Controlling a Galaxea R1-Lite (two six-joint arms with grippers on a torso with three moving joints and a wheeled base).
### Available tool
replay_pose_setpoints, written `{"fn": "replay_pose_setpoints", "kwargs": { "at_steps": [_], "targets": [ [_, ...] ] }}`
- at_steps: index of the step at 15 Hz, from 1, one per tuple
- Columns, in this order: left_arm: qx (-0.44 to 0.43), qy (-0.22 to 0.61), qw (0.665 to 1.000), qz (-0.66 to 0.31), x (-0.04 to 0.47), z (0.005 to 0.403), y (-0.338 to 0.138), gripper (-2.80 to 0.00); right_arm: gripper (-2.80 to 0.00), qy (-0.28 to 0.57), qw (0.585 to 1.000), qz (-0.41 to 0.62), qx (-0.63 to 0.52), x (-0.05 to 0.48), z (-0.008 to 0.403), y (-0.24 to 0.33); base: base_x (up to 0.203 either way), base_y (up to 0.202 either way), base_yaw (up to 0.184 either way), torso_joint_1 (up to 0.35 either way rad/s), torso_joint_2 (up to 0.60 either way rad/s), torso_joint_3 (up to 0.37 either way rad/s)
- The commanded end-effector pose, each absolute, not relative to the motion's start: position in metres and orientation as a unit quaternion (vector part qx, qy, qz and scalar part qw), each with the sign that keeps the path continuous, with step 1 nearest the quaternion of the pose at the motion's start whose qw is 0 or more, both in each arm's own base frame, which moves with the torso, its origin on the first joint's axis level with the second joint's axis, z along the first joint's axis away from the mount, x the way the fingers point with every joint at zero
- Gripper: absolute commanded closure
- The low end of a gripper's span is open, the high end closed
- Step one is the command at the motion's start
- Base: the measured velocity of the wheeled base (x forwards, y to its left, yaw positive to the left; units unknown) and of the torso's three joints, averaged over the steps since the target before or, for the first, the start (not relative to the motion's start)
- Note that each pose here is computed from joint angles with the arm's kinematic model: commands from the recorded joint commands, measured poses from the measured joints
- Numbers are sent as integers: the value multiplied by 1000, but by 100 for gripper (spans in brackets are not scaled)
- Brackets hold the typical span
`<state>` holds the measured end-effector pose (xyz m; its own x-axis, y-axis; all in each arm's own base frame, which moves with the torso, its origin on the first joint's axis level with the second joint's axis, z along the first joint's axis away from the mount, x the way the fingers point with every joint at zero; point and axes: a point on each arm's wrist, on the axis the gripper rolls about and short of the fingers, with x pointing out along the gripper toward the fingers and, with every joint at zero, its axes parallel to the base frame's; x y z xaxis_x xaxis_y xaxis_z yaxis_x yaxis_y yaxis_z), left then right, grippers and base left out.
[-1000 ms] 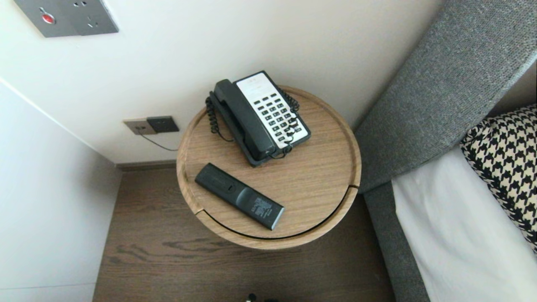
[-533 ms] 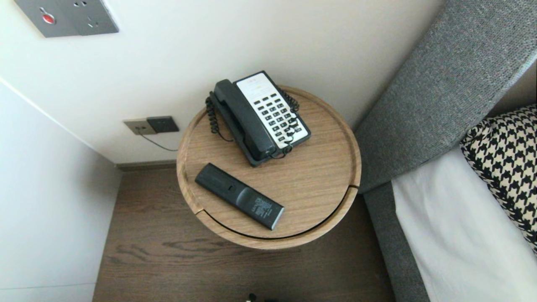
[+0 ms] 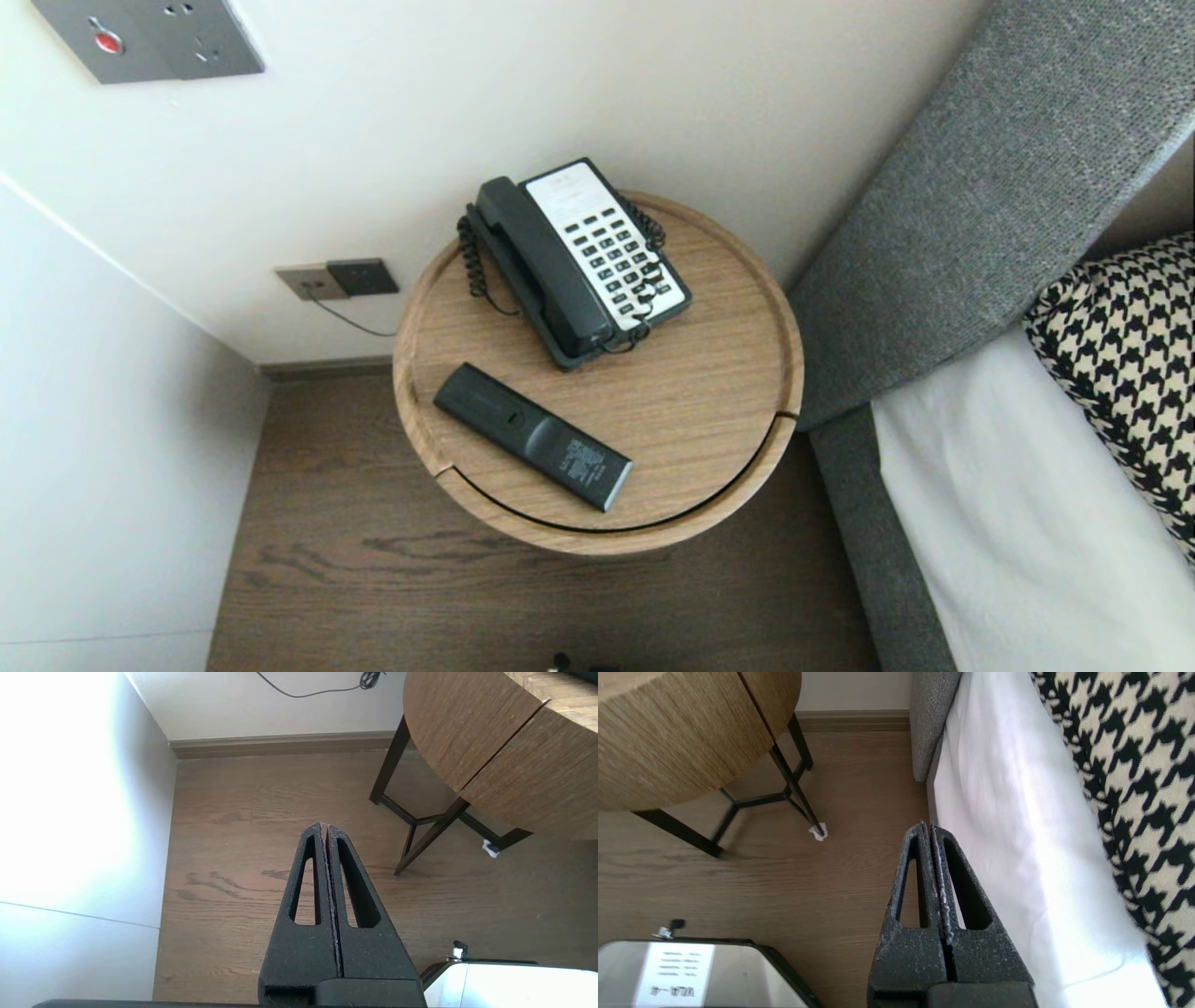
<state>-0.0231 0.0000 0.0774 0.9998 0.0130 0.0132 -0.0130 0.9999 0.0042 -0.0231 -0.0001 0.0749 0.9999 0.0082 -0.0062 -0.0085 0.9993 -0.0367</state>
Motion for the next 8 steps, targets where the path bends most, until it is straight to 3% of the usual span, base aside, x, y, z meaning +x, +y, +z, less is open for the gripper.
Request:
{"fn": "replay_pose_setpoints", "kwargs": {
  "at_steps": [1, 8],
  "targets": [
    [2, -8, 1000, 7, -23, 77, 0, 0, 0, 1, 1000, 1, -15, -23, 75, 0, 0, 0, 0, 0, 0, 0],
    [4, -8, 1000, 6, -23, 77, 0, 0, 0, -1, 1000, 2, -14, -23, 75, 0, 0, 0, 0, 0, 0, 0]
  ]
}}
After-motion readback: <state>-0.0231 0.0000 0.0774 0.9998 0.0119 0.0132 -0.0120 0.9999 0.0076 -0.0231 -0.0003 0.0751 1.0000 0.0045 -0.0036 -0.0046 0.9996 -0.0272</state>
